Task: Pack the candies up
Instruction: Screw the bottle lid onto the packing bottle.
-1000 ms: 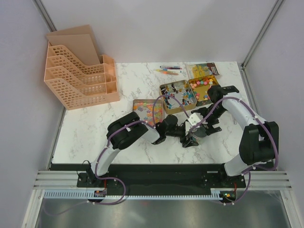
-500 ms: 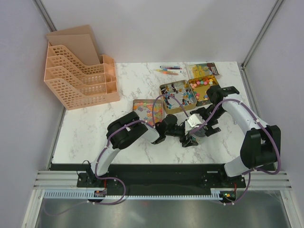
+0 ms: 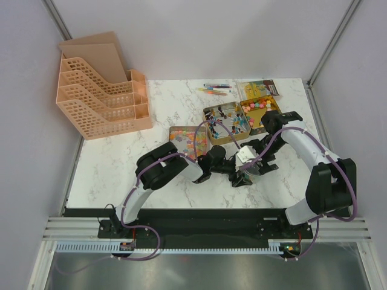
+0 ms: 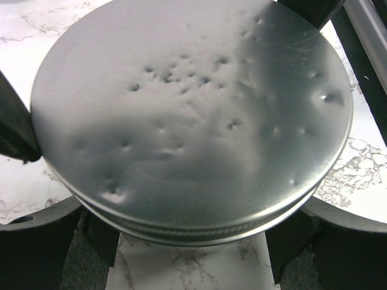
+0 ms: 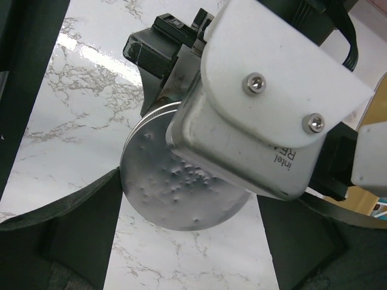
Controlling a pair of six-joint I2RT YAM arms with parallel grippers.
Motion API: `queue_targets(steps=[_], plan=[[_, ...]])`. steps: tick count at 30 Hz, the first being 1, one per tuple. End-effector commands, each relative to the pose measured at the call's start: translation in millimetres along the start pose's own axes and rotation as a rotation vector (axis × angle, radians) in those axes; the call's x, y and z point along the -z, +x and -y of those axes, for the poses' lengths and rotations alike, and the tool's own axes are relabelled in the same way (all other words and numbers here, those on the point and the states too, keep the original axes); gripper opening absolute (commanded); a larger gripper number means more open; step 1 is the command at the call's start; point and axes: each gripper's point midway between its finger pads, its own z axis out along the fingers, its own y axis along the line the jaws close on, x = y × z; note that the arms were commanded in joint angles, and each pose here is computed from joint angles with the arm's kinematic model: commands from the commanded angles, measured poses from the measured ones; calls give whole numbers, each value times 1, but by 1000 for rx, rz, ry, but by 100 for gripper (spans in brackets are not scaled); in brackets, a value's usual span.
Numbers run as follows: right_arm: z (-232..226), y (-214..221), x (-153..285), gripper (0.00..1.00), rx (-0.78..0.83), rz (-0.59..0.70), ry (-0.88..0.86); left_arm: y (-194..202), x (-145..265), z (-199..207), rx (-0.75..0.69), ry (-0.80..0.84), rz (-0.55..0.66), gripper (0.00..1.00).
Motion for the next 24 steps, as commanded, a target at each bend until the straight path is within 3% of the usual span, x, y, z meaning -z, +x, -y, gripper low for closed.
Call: queue_targets(steps=[1, 7, 11, 24], plan=[[-28, -20, -5, 91, -90, 97, -98, 99, 26, 16, 180, -18, -291, 2], [-36, -19, -7, 75, -146, 90, -114, 100, 26, 16, 183, -20, -297, 2], [-47, -18, -14, 66, -276, 91, -148, 100, 27, 14, 196, -38, -300, 2], [-76, -19, -31, 61, -636, 79, -128, 101, 25, 14, 180, -71, -311, 2]])
